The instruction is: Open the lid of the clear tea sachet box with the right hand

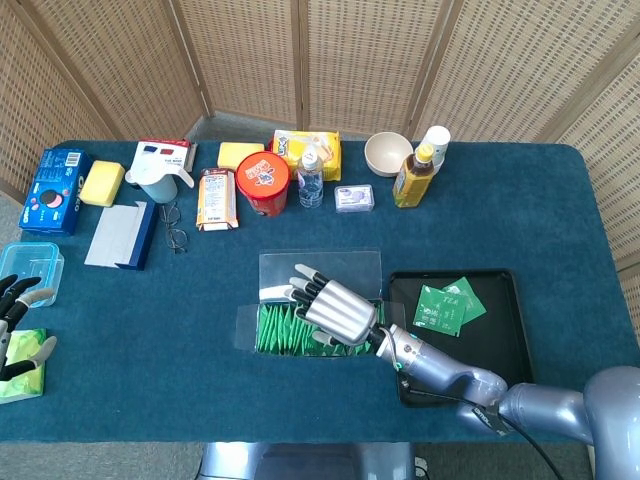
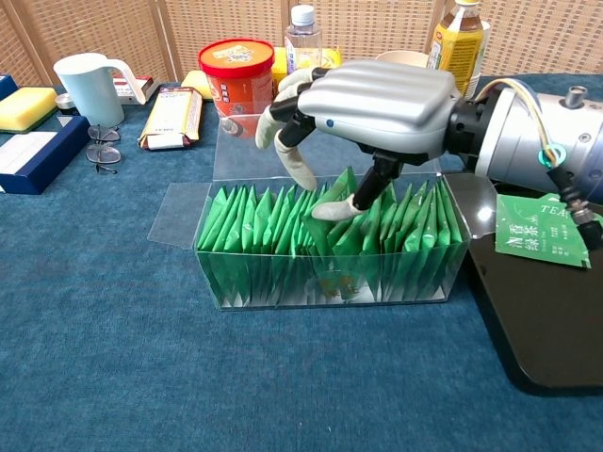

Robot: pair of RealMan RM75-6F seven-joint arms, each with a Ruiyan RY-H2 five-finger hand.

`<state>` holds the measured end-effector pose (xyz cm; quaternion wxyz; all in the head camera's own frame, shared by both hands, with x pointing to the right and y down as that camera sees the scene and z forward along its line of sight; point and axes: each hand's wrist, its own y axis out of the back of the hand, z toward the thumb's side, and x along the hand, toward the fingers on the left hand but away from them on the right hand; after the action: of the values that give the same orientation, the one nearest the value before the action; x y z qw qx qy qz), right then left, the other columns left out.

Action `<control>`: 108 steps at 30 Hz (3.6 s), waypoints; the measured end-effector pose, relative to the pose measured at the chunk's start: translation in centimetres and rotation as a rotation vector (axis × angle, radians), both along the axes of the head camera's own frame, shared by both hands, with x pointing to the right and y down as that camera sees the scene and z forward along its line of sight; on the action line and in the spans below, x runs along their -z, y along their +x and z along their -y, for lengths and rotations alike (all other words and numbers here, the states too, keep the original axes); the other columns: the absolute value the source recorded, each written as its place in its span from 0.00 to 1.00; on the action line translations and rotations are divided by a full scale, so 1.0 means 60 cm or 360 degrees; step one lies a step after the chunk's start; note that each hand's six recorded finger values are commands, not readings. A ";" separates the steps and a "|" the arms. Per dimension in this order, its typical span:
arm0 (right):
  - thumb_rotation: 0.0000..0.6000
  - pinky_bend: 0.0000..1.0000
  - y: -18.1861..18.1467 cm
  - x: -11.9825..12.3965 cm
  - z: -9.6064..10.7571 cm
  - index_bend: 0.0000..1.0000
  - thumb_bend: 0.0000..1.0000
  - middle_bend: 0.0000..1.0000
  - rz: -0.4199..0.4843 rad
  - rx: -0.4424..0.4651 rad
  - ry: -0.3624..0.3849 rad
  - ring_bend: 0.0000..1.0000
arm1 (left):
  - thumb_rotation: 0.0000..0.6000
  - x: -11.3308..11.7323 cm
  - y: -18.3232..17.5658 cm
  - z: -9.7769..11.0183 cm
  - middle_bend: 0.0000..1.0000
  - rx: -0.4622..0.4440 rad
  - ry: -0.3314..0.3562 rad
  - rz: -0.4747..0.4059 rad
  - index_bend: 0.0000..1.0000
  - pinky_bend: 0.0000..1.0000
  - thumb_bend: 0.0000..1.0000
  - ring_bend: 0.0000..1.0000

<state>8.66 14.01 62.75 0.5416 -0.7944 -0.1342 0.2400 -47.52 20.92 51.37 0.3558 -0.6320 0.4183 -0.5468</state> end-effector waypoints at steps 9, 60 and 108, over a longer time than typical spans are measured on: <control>0.89 0.09 -0.001 0.000 -0.001 0.51 0.31 0.26 -0.0002 -0.0009 -0.0006 0.18 | 1.00 0.000 0.000 -0.001 0.16 0.0001 -0.0002 -0.0006 0.24 0.25 0.27 0.08; 1.00 0.11 0.020 0.034 0.022 0.73 0.60 0.34 0.0029 -0.0078 -0.0031 0.21 | 1.00 0.002 -0.001 0.001 0.16 0.0002 0.0025 -0.0015 0.24 0.25 0.27 0.06; 1.00 0.09 0.411 0.042 0.026 0.63 0.60 0.30 -0.0159 -0.0881 -0.0084 0.19 | 1.00 0.016 0.018 -0.013 0.16 0.0000 0.0040 -0.0047 0.24 0.25 0.27 0.06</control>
<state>33.31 12.45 60.24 0.4403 -0.7286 -0.3129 0.4212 -46.45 21.70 50.41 0.3576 -0.6356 0.4304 -0.5319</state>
